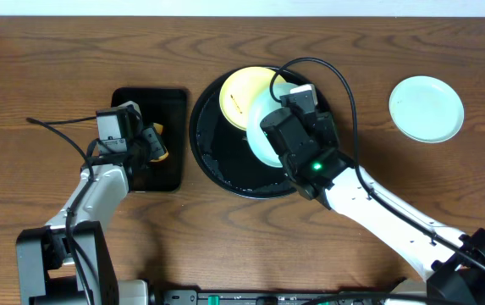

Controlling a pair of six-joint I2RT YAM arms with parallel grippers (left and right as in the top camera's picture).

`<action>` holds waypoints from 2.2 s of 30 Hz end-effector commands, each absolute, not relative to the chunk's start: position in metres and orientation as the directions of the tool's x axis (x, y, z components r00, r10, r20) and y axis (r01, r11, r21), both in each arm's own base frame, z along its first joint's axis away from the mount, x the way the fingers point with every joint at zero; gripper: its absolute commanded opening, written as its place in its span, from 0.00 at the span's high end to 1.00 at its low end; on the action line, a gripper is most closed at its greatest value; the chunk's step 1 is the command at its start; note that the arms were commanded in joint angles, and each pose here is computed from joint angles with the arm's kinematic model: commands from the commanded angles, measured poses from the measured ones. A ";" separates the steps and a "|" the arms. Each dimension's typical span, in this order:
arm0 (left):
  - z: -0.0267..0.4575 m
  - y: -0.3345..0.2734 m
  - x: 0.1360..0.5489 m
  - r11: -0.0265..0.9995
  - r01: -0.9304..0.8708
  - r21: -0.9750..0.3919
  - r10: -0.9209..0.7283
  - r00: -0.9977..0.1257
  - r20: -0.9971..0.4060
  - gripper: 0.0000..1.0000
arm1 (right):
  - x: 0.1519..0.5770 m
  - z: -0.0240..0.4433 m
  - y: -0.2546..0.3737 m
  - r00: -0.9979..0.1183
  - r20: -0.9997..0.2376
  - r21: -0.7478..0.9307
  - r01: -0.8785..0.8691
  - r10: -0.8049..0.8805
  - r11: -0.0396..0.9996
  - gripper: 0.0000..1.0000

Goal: Clean dirty plates on tray and stack at the side
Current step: 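Carry the plate right and stack it onto the first light-blue plate, then move the right gripper back and grasp the yellow plate's rim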

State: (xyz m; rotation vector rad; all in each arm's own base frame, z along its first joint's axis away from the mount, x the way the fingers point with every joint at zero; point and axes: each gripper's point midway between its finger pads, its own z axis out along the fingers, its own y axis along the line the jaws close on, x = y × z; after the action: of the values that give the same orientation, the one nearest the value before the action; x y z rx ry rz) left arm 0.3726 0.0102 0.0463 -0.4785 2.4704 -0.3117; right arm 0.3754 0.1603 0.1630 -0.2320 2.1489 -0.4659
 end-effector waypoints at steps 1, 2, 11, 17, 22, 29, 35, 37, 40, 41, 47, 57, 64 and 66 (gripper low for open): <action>0.049 0.012 0.374 0.911 -0.262 -0.318 -0.399 -0.753 -0.523 0.92 | 0.371 0.163 0.165 -0.588 -0.752 -0.357 -0.017 -0.298 0.934 0.99; 0.049 0.012 0.374 0.911 -0.262 -0.318 -0.399 -0.753 -0.523 0.93 | 0.370 0.162 0.164 -0.593 -0.747 -0.362 -0.019 -0.302 0.932 0.99; 0.049 0.013 0.374 0.911 -0.262 -0.318 -0.399 -0.753 -0.523 0.92 | 0.372 0.152 0.166 -0.628 -0.735 -0.281 -0.058 -0.254 0.958 0.99; 0.049 0.013 0.374 0.911 -0.262 -0.318 -0.399 -0.753 -0.523 0.92 | 0.374 0.132 0.156 -0.722 -0.682 -0.097 -0.063 -0.113 0.993 0.99; 0.049 0.013 0.374 0.911 -0.262 -0.317 -0.399 -0.753 -0.523 0.92 | 0.379 0.122 0.152 -0.791 -0.612 0.127 -0.101 -0.002 0.987 0.99; 0.049 0.013 0.374 0.911 -0.262 -0.318 -0.399 -0.753 -0.523 0.92 | 0.405 0.136 0.080 -0.785 -0.578 0.338 0.021 0.225 0.941 0.99; 0.049 0.013 0.374 0.911 -0.262 -0.318 -0.399 -0.753 -0.523 0.92 | 0.418 0.142 -0.049 -0.650 -0.602 0.357 0.300 0.463 0.885 0.99; 0.049 0.013 0.374 0.911 -0.262 -0.318 -0.399 -0.753 -0.523 0.92 | 0.416 0.145 -0.091 -0.587 -0.619 0.359 0.379 0.521 0.853 0.99; 0.049 0.013 0.374 0.911 -0.262 -0.318 -0.399 -0.753 -0.523 0.92 | 0.411 0.147 -0.141 -0.506 -0.644 0.357 0.465 0.574 0.810 0.99; 0.049 0.013 0.374 0.911 -0.262 -0.318 -0.399 -0.753 -0.523 0.92 | 0.409 0.147 -0.153 -0.485 -0.650 0.358 0.484 0.585 0.799 0.99; 0.049 0.013 0.374 0.911 -0.262 -0.318 -0.399 -0.753 -0.523 0.92 | 0.408 0.143 -0.187 -0.427 -0.669 0.360 0.531 0.609 0.767 0.87; 0.049 0.013 0.374 0.911 -0.262 -0.318 -0.399 -0.753 -0.523 0.92 | 0.422 0.146 -0.131 -0.570 -0.667 0.426 0.236 0.480 0.873 0.38; 0.047 0.012 0.372 0.911 -0.266 -0.316 -0.400 -0.759 -0.514 0.87 | 0.429 0.139 -0.017 -0.710 -0.669 0.390 -0.083 0.220 0.917 0.30; 0.046 0.012 0.371 0.911 -0.267 -0.315 -0.400 -0.761 -0.511 0.87 | 0.429 0.135 0.017 -0.731 -0.667 0.364 -0.151 0.144 0.919 0.21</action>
State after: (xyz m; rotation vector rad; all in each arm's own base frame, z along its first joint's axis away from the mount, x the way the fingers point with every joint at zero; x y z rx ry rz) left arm 0.3710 0.0100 0.0451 -0.4776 2.4785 -0.3104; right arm 0.4292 -0.0379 0.1383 0.2382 2.3083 0.4682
